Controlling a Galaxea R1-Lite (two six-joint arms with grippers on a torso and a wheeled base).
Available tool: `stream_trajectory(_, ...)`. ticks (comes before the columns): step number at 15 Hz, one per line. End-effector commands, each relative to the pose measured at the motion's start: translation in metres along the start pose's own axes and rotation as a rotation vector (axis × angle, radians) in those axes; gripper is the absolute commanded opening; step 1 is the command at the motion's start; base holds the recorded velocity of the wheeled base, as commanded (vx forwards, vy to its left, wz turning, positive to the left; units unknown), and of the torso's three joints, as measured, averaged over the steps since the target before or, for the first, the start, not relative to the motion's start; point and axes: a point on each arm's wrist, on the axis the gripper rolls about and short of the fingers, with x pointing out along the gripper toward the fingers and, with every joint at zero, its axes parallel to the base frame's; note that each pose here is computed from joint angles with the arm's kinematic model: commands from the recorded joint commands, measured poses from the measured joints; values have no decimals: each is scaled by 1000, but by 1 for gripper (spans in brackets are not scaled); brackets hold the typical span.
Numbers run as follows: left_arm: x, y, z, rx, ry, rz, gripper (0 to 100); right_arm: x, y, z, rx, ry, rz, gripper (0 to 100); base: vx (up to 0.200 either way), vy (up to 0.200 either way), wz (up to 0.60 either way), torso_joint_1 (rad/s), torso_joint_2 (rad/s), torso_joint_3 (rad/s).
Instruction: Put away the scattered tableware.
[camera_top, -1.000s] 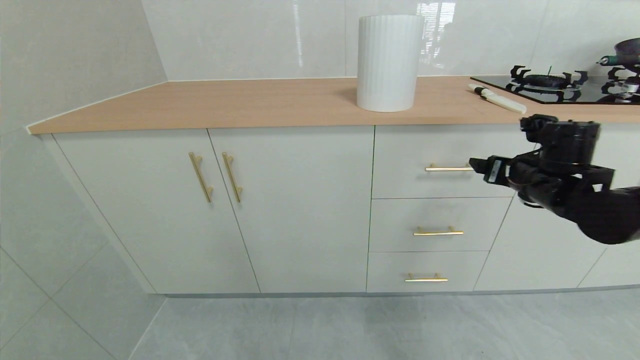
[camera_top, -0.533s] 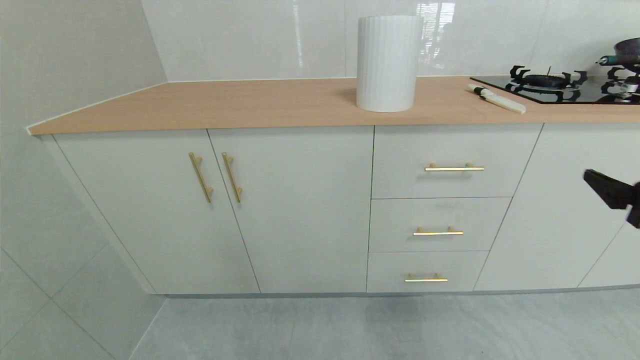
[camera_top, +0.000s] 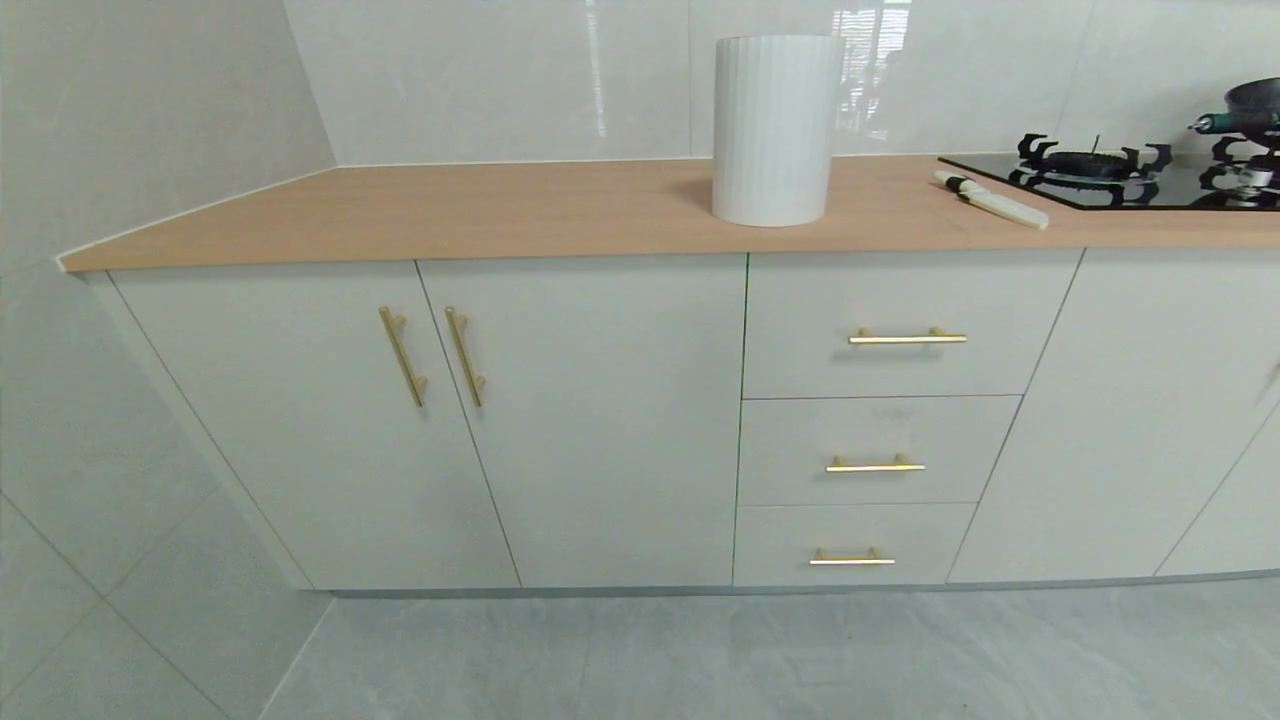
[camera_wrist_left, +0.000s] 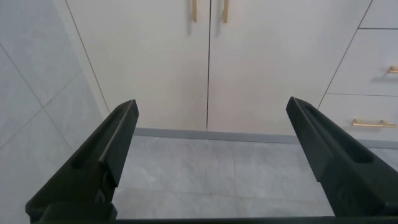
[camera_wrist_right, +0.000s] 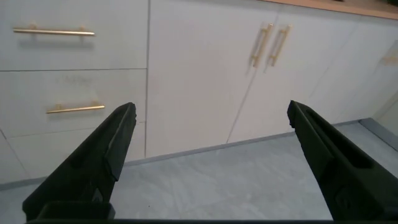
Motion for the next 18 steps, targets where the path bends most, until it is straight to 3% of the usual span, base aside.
stream_trajectory(1,0,0,0,0,0,0,100,-31,-6,-38,36,-82,-20,100,0,0,0,0,0,0)
stream_trajectory(6,0,0,0,0,0,0,100,-34,3,-75,35,-63,-65,100,0,0,0,0,0,0)
stream_trajectory(8,0,0,0,0,0,0,100,-28,12,-90,39,-55,68,100,0,0,0,0,0,0)
stream_trajectory(10,0,0,0,0,0,0,100,-27,18,-95,125,-65,249,100,0,0,0,0,0,0)
stream_trajectory(11,0,0,0,0,0,0,100,-27,18,-95,125,-65,249,100,0,0,0,0,0,0)
stream_trajectory(12,0,0,0,0,0,0,100,-24,23,-105,126,-49,345,100,0,0,0,0,0,0)
stream_trajectory(14,0,0,0,0,0,0,100,-24,24,-104,209,-44,395,100,0,0,0,0,0,0)
stream_trajectory(18,0,0,0,0,0,0,100,-25,26,-110,188,16,434,100,0,0,0,0,0,0)
